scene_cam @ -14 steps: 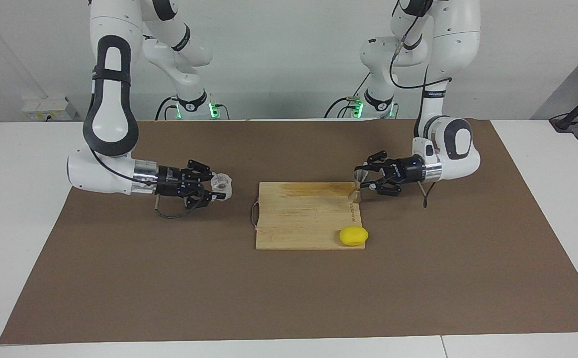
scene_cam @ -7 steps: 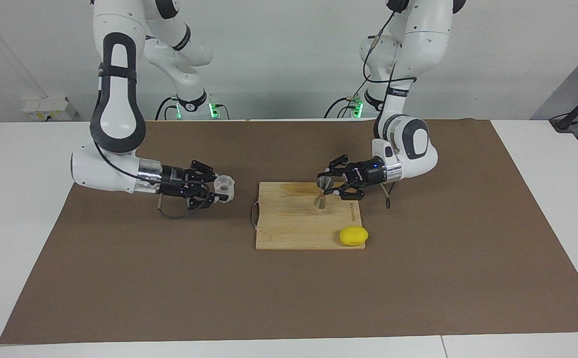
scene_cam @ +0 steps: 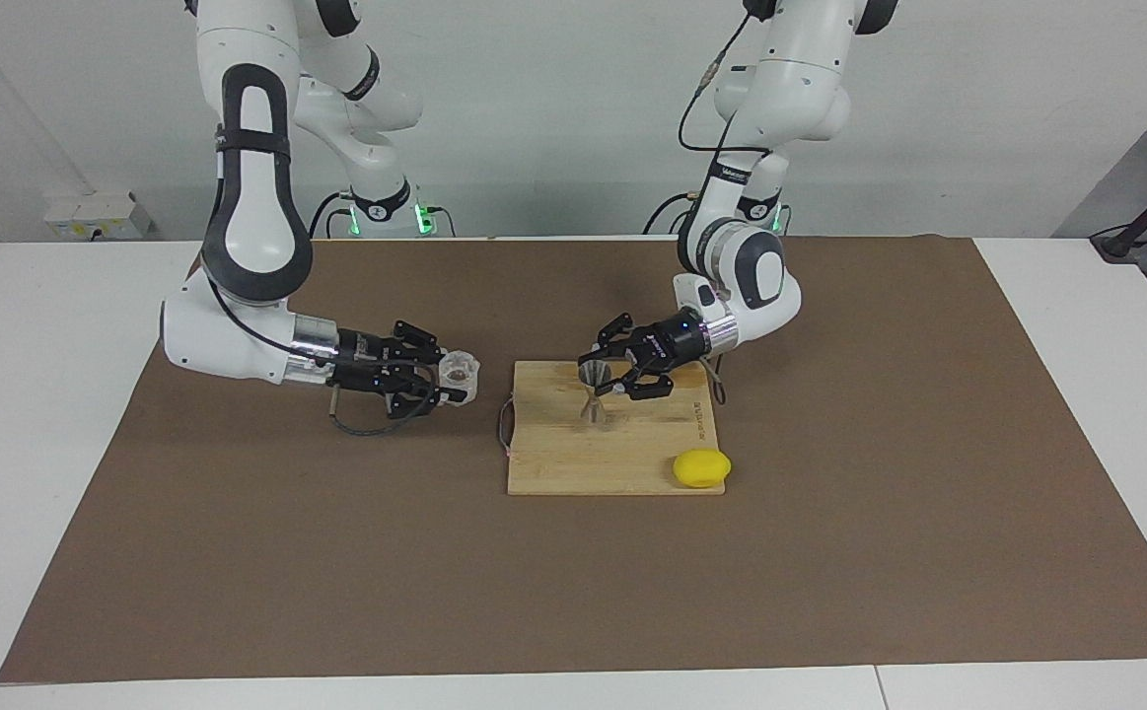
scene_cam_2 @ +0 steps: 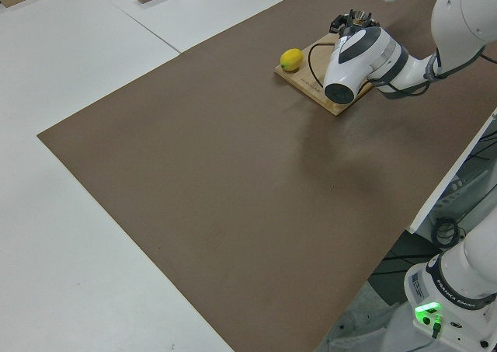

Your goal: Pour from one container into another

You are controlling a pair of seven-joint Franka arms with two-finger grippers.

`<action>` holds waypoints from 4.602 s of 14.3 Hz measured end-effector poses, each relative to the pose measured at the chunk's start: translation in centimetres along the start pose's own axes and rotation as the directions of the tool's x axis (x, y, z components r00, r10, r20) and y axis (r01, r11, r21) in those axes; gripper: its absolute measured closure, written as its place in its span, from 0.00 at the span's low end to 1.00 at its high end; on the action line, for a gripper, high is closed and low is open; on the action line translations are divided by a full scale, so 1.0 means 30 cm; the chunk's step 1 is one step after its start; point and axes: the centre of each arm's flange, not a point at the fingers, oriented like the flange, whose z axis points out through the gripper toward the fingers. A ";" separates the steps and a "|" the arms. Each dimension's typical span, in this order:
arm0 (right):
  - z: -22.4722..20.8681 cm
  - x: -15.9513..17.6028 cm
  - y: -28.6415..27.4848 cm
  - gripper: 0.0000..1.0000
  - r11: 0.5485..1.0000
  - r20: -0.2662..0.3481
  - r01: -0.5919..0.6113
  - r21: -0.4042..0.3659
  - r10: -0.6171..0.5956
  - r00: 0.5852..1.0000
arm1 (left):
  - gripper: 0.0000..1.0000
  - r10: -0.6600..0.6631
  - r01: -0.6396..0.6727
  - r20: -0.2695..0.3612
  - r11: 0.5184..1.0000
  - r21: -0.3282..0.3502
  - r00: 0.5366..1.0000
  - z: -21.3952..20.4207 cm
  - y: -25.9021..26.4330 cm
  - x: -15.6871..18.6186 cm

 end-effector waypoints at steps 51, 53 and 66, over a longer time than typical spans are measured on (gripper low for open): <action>0.426 -0.329 -0.014 0.49 0.994 -0.291 0.109 -0.004 -0.106 0.951 | 0.00 0.264 -0.098 0.454 0.929 -0.357 0.851 -1.297 -0.394 0.491; 0.429 -0.338 -0.014 0.49 0.994 -0.308 0.109 -0.009 -0.107 0.946 | 0.00 0.319 -0.101 0.524 0.910 -0.402 0.790 -1.324 -0.386 0.630; 0.457 -0.395 -0.009 0.49 0.994 -0.409 0.108 -0.032 -0.111 0.906 | 0.00 0.240 0.055 0.895 0.958 -0.280 0.375 -1.076 -0.323 1.064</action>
